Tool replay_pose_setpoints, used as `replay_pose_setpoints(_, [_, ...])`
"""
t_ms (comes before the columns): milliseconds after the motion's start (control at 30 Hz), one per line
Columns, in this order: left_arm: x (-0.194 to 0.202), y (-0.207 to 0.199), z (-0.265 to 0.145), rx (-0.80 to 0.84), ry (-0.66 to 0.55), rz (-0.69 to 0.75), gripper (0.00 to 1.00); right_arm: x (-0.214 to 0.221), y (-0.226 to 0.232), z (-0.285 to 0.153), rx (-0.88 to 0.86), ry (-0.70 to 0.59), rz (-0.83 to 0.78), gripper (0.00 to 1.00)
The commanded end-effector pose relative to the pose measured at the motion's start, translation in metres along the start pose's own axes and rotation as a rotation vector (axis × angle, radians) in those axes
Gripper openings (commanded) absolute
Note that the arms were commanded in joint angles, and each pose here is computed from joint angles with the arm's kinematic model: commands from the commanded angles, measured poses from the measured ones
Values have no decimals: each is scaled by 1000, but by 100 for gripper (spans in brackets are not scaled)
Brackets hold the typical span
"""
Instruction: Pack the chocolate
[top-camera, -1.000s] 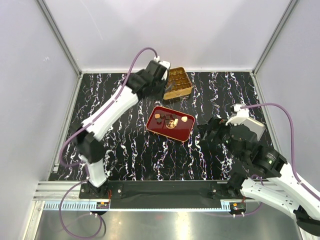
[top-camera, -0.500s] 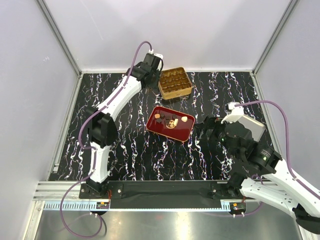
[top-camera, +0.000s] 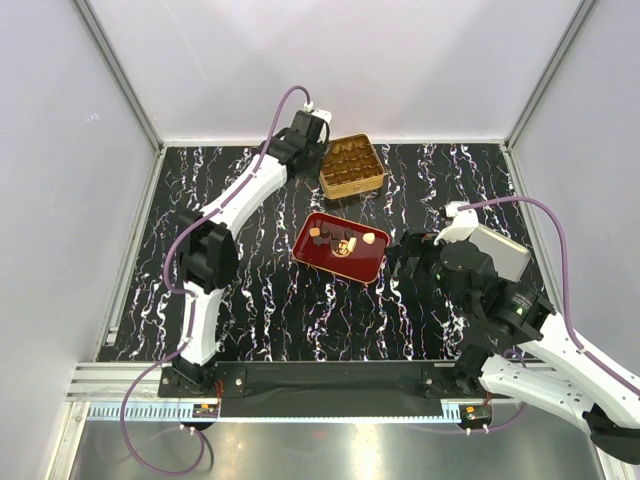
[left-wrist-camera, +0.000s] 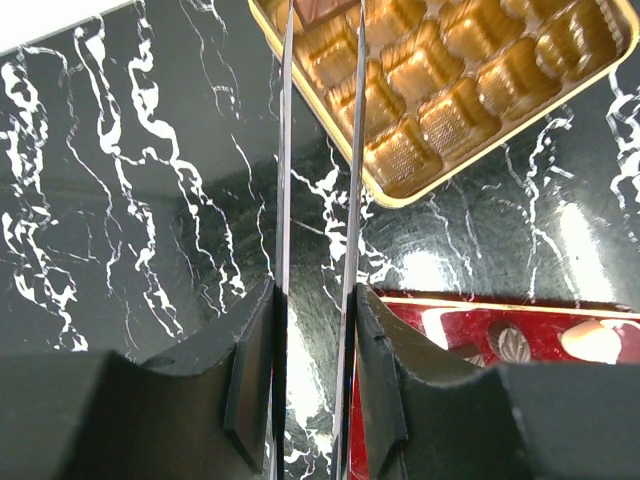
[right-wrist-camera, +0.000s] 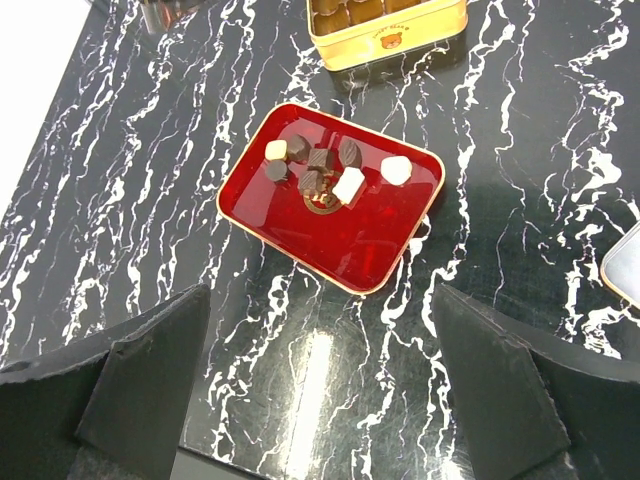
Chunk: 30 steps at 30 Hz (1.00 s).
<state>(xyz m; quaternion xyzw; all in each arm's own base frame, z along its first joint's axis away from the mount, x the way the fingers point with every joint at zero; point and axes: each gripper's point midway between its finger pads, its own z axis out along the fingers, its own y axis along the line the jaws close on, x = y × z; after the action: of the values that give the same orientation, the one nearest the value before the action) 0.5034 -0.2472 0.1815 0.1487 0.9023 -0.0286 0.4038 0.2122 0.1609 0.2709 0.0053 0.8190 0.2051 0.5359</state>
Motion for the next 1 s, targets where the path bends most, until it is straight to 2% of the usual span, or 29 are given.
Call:
replay_pose_setpoints(0, [-8,-2,5,10,-53,2,34,-23,5,-3,-6,-72,6,100])
replay_pose_setpoints(267, [2,-1,9,1,-25,6,36,-23,3,-3,0,-80,-2,99])
replay_pose_setpoints(467, [0,0,7,-5,-30,9,47,-22,3,-3,-2,-80,2,100])
replay_pose_setpoints(633, [-12,1,-5,-5,-50,15,47,-25,4,-4,-3,-84,-1,100])
replay_pose_setpoints(800, [-33,1,-38,-1,-105,21,47,-29,3,-6,3,-91,-13,100])
replay_pose_setpoints(967, [-50,-1,-96,-1,-161,16,47,-33,-1,-12,20,-92,-13,100])
